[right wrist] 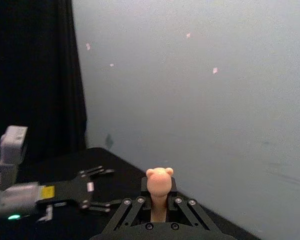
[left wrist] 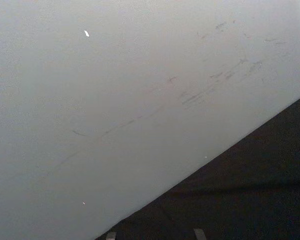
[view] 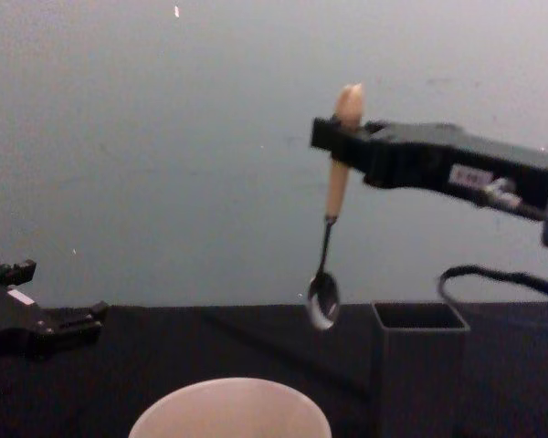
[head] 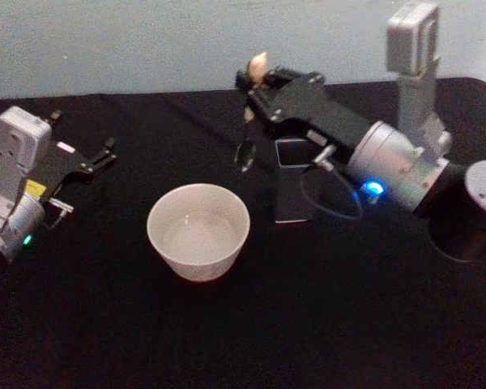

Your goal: Pick up the stirring spoon with one hand, stir inside the cup, then place it back in its original position.

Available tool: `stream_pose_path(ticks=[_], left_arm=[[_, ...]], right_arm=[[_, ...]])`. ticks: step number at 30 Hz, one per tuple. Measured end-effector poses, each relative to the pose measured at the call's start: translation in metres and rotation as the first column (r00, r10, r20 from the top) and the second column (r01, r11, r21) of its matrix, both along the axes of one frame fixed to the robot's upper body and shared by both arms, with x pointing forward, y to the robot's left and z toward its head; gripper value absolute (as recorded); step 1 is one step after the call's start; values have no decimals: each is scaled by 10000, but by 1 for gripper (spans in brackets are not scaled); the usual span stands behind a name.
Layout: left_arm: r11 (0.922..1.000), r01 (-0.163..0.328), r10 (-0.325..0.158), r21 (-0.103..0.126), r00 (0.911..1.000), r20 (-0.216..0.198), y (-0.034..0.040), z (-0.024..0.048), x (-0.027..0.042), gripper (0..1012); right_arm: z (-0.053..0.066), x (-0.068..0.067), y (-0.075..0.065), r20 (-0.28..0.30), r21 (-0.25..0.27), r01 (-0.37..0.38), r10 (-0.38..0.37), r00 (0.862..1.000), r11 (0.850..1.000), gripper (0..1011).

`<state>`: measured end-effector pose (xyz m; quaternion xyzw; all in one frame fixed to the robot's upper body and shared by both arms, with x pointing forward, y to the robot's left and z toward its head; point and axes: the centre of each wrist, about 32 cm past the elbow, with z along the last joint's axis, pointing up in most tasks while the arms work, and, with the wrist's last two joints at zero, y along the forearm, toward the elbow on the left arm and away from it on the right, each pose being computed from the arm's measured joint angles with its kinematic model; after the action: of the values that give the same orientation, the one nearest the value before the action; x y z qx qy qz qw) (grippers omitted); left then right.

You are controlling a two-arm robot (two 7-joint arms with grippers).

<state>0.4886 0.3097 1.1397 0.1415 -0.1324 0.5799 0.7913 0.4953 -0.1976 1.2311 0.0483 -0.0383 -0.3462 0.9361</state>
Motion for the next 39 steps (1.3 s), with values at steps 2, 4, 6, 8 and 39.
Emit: stream_pose_path(ticks=[2, 4, 6, 8, 39], left_arm=[[10000, 0, 0, 0, 10000, 1, 0, 0, 0, 1001], [10000, 1, -1, 0, 10000, 0, 0, 0, 0, 1001], [10000, 0, 0, 0, 10000, 1, 0, 0, 0, 1001], [10000, 0, 0, 0, 10000, 1, 0, 0, 0, 1001], [10000, 0, 0, 0, 10000, 1, 0, 0, 0, 1001]], right_arm=[[-34, -2, 51, -83, -29, -190, 190, 9998, 9998, 159], [-60, -5, 87, -141, -40, -326, 325, 9994, 9995, 159], [-85, -10, 119, -184, -51, -446, 445, 9988, 9990, 159], [-122, -15, 156, -241, -78, -600, 598, 9979, 9982, 159], [-610, -74, 255, -694, -744, -1357, 1306, 9890, 9880, 159]])
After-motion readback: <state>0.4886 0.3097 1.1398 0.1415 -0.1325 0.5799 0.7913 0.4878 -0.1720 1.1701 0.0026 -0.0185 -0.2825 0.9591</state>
